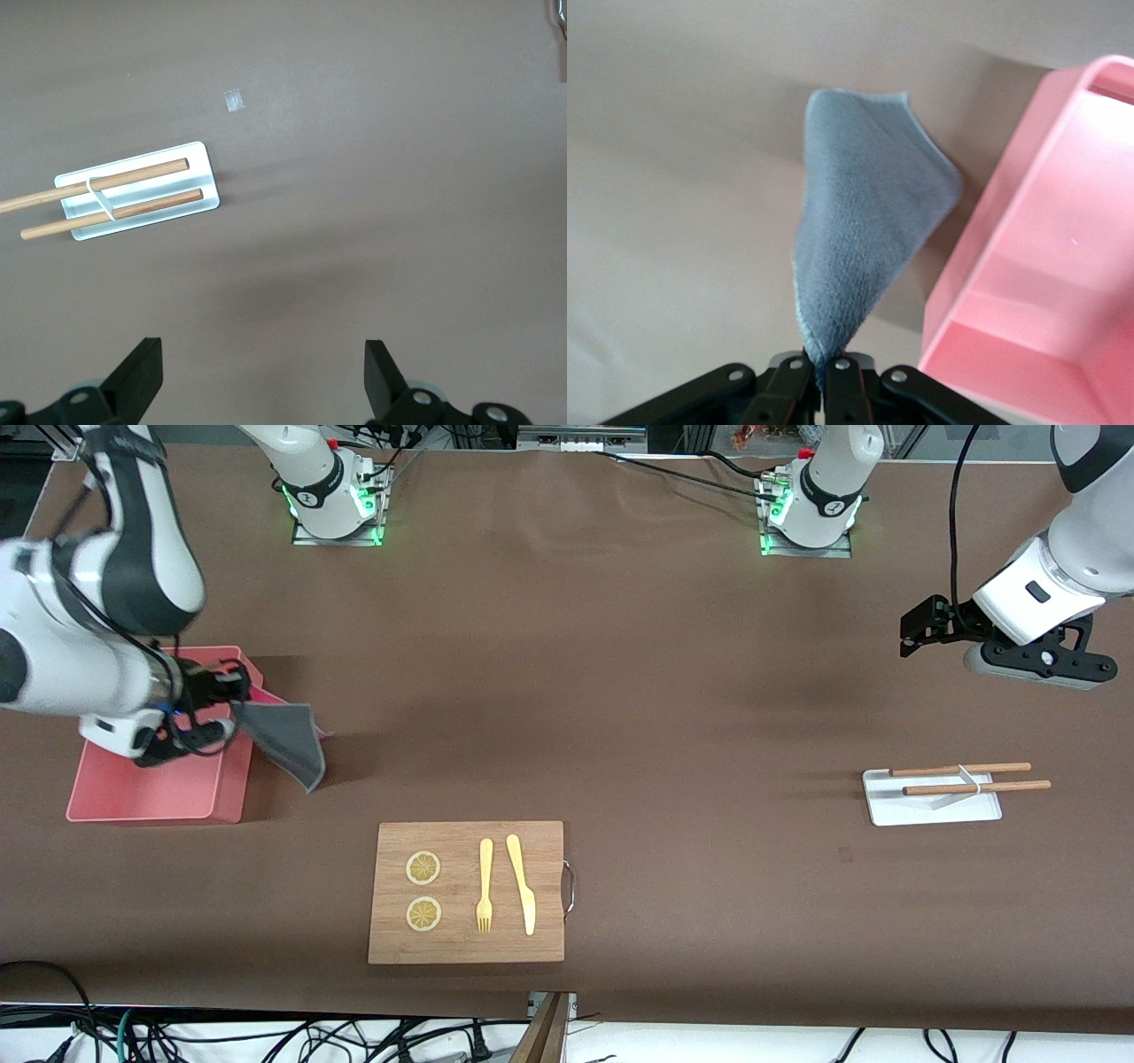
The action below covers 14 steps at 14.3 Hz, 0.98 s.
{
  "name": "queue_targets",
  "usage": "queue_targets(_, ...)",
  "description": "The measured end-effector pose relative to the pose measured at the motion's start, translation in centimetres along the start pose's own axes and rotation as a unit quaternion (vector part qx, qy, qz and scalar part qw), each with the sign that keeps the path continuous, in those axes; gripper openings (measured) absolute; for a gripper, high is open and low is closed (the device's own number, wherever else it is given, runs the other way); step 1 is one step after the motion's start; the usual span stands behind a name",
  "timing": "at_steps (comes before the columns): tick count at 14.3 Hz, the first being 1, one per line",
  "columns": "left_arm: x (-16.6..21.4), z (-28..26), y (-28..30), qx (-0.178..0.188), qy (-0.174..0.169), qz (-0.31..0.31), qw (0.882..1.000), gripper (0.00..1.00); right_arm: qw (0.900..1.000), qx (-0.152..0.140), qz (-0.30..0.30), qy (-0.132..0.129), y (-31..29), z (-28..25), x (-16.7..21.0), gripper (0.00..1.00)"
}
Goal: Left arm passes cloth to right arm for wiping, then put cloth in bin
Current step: 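Move the cloth over the pink bin and open the right gripper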
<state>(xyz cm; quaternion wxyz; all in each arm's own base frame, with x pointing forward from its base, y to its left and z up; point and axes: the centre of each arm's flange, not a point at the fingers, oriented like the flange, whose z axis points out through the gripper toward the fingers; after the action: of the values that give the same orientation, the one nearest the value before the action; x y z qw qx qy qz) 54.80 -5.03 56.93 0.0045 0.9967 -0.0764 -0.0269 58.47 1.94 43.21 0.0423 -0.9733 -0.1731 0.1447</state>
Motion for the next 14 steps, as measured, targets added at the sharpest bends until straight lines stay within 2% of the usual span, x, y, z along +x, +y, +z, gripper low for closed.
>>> queue_targets(4,0.0,0.0,0.0,0.0,0.0,0.0,1.0,1.0,1.0,-0.018,-0.009,0.02,1.6,-5.2,-4.7,0.02)
queue_targets(7,0.0,0.0,0.0,0.0,0.0,0.0,1.0,1.0,0.998,-0.031,-0.04,0.029,6.6,-7.2,-8.6,0.02)
queue_targets(9,0.0,0.0,0.0,0.0,0.0,0.0,1.0,1.0,0.997,-0.04,-0.053,0.026,9.5,-7.5,-10.6,0.02)
queue_targets(11,0.0,0.0,0.0,0.0,0.0,0.0,1.0,1.0,0.997,-0.045,-0.057,0.026,10.7,-7.3,-11.1,0.02)
queue_targets(14,0.0,0.0,0.0,0.0,0.0,0.0,1.0,1.0,0.997,-0.05,-0.06,0.028,11.1,-5.5,-10.0,0.02)
